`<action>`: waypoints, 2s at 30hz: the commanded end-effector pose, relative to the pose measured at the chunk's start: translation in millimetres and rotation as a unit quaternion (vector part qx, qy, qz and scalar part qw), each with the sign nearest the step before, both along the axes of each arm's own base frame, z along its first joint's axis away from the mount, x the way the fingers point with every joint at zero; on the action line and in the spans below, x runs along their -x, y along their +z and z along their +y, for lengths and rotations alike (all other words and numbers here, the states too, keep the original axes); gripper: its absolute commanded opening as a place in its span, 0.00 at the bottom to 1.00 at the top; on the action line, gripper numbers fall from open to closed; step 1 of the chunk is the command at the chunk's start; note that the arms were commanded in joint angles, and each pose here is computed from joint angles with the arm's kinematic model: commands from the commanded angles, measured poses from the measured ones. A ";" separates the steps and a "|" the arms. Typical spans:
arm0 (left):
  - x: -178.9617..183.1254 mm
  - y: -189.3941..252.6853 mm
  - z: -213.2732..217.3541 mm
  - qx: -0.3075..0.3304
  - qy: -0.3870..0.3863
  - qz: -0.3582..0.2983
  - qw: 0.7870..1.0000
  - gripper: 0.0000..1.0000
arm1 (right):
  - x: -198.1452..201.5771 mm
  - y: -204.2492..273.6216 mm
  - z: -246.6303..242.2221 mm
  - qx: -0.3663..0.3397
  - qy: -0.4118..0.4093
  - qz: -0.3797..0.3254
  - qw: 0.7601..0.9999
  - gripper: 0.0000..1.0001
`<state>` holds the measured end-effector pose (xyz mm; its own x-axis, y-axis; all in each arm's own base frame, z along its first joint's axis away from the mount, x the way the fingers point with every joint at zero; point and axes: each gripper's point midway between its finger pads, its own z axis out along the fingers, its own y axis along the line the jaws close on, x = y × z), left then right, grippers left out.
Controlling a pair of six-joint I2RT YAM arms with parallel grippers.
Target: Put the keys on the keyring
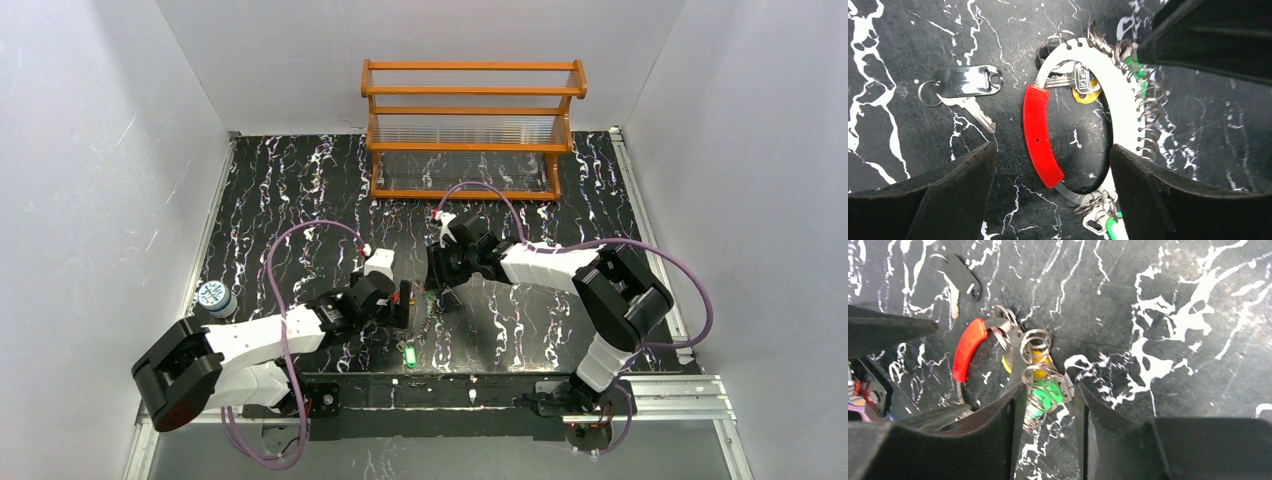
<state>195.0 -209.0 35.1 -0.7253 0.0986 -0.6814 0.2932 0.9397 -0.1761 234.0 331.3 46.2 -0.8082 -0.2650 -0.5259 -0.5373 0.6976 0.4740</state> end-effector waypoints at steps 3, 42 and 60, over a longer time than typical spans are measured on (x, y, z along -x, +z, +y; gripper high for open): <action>-1.8 12.7 9.8 0.015 0.016 -0.016 1.000 0.87 | 1.8 22.1 -12.2 -0.005 0.002 -0.020 1.000 0.55; 1.8 37.1 -4.9 0.231 0.023 0.009 0.973 0.65 | 92.3 9.3 -0.4 -0.016 0.133 0.062 0.989 0.32; 5.7 3.5 13.5 0.147 0.064 0.065 0.985 0.60 | 58.9 10.4 -11.2 -0.002 0.075 0.061 0.995 0.41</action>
